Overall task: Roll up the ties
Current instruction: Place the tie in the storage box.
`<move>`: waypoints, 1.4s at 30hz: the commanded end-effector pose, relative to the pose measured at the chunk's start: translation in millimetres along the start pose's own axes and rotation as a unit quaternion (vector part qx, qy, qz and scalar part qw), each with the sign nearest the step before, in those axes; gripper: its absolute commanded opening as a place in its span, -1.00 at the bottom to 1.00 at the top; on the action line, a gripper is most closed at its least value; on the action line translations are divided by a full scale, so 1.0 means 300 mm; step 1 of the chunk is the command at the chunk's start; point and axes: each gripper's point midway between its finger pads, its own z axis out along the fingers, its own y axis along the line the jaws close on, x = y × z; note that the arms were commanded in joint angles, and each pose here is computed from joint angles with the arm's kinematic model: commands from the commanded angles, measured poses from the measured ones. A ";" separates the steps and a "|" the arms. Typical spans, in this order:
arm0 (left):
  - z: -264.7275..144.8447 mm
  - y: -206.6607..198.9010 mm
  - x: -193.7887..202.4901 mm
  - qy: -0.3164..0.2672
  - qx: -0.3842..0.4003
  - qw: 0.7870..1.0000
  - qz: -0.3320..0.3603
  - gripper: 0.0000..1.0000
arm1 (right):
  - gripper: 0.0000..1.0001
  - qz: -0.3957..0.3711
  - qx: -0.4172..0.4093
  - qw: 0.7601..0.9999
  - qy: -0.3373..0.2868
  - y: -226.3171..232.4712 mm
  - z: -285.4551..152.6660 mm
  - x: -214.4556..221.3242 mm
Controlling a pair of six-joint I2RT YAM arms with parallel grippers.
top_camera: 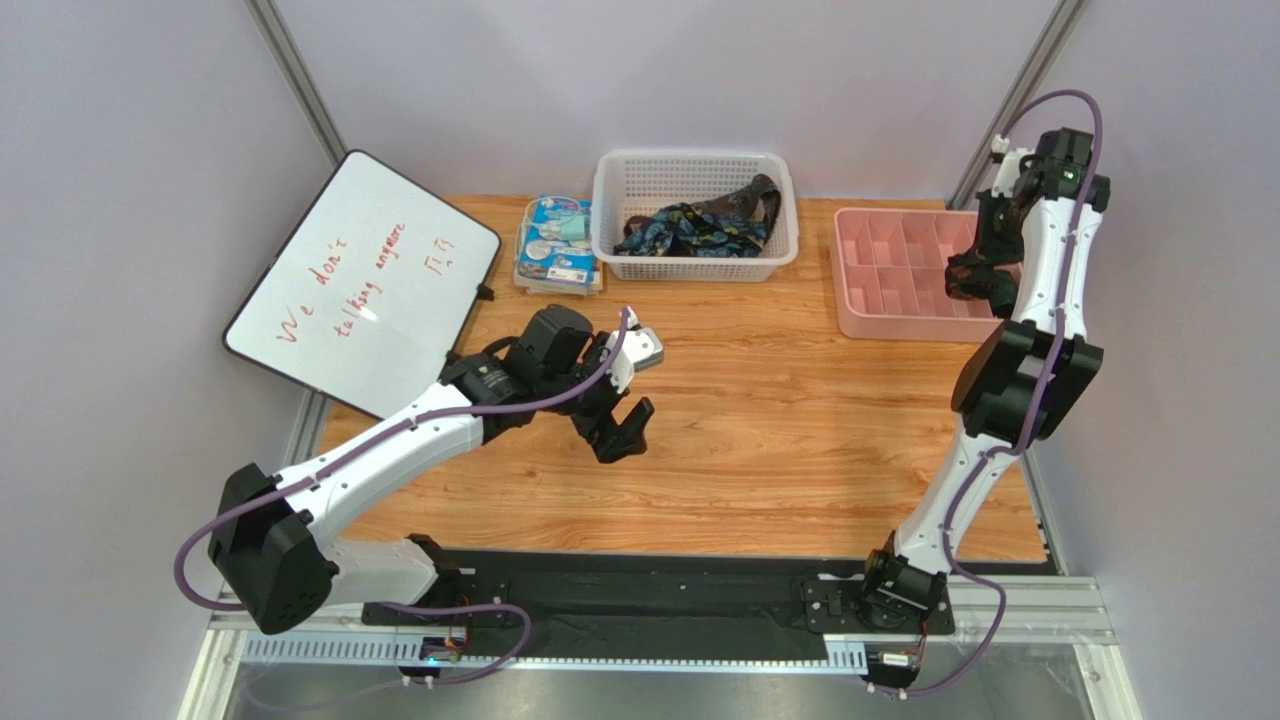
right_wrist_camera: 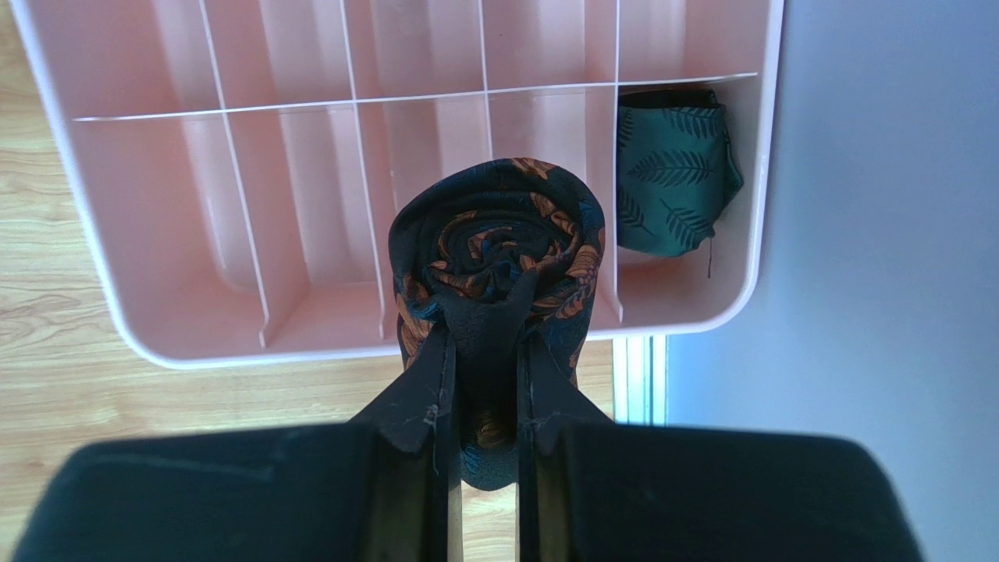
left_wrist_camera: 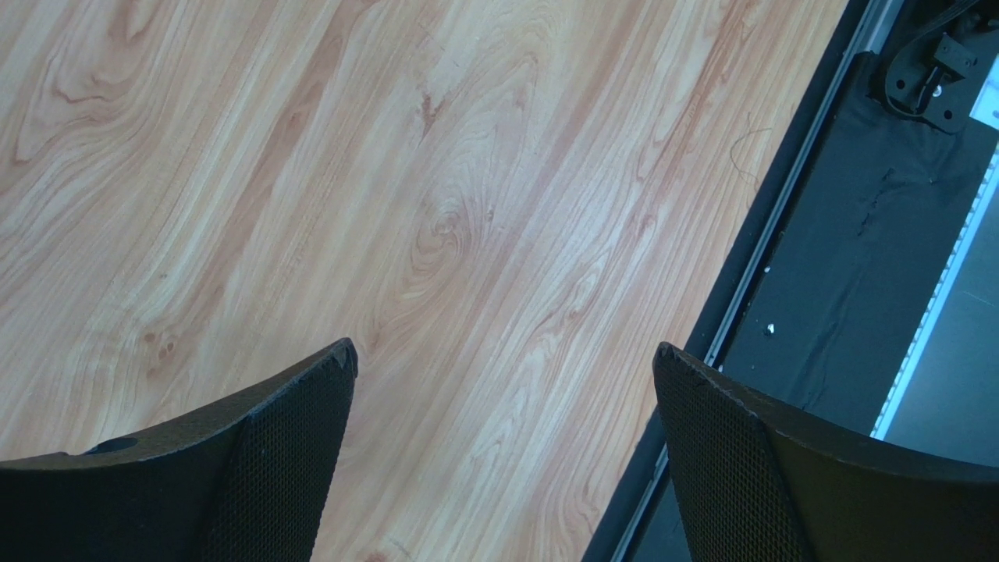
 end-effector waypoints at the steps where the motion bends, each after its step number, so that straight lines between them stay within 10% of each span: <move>1: -0.027 0.001 -0.037 -0.024 -0.007 1.000 -0.009 0.99 | -1.00 -0.031 0.028 0.999 -0.025 -0.065 0.027 -0.057; 42: -0.010 -0.002 -0.020 -0.020 0.011 0.999 -0.034 0.99 | -1.00 -0.056 -0.002 0.996 0.062 -0.065 0.373 0.139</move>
